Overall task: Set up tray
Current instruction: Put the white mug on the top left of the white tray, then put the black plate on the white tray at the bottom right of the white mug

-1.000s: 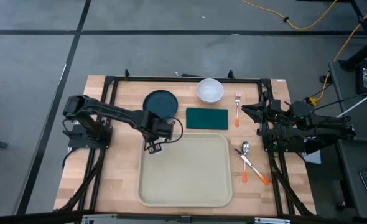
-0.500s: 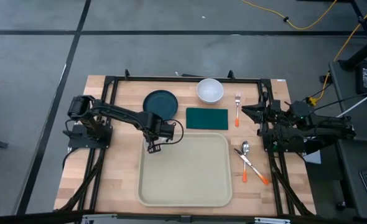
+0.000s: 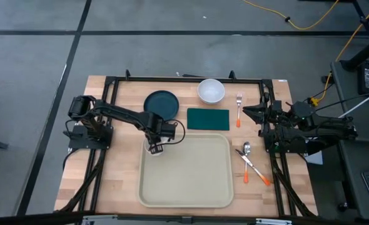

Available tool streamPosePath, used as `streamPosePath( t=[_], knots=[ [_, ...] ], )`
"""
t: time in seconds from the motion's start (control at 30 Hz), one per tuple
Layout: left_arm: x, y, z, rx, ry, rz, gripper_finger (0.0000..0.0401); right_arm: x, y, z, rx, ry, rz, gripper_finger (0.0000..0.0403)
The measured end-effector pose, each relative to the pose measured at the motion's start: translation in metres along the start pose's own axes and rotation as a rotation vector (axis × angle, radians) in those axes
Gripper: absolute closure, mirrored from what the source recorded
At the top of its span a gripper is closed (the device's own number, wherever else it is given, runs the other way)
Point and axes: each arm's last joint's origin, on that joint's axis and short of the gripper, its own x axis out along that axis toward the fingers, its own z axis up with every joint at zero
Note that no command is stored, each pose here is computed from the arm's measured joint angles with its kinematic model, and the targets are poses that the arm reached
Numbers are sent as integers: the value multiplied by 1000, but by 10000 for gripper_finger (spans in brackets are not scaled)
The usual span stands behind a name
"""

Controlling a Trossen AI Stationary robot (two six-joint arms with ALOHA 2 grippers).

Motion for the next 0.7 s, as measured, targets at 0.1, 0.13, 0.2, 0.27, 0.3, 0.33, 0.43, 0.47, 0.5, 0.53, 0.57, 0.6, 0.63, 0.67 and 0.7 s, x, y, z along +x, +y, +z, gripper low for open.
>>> streamPosePath(
  t=[0.1, 0.13, 0.2, 0.27, 0.3, 0.33, 0.43, 0.47, 0.5, 0.53, 0.57, 0.6, 0.63, 0.67, 0.7],
  knots=[
    [-4, 1, 3, -5, -16, -1, 291, 0, 0, 0, 0, 0, 0, 345],
    [-7, 2, 4, -12, -16, -3, 281, 0, 0, 0, 0, 0, 0, 345],
    [-13, 4, 5, -28, -8, -16, 262, 0, 0, 0, 0, 0, 0, 345],
    [-24, 7, 6, -43, -19, -31, 246, 0, 0, 0, -1, 4, 0, 345],
    [-31, 8, 5, -47, -27, -33, 239, 0, 0, -1, -2, 8, -1, 345],
    [-39, 10, 5, -52, -44, -40, 233, 0, 0, -1, -3, 12, -1, 345],
    [-64, 19, 5, -72, -103, -28, 218, 1, 0, -2, -9, 24, -3, 345],
    [-73, 23, 4, -83, -130, -14, 215, 1, 0, -3, -10, 28, -3, 345],
    [-81, 28, 4, -90, -161, 0, 213, 2, 0, -3, -11, 35, -3, 345],
    [-87, 33, 3, -92, -186, 17, 212, 2, 0, -4, -13, 38, -4, 345],
    [-92, 38, 3, -95, -206, 34, 211, 3, 0, -4, -13, 42, -4, 345],
    [-95, 44, 4, -100, -220, 45, 210, 3, 0, -5, -16, 48, -5, 345],
    [-96, 51, 5, -106, -227, 53, 210, 4, 0, -5, -17, 51, -6, 345],
    [-96, 58, 7, -114, -229, 58, 210, 4, 0, -5, -18, 54, -9, 345],
    [-95, 66, 8, -122, -226, 60, 209, 4, 0, -6, -19, 57, -15, 345]
  ],
)
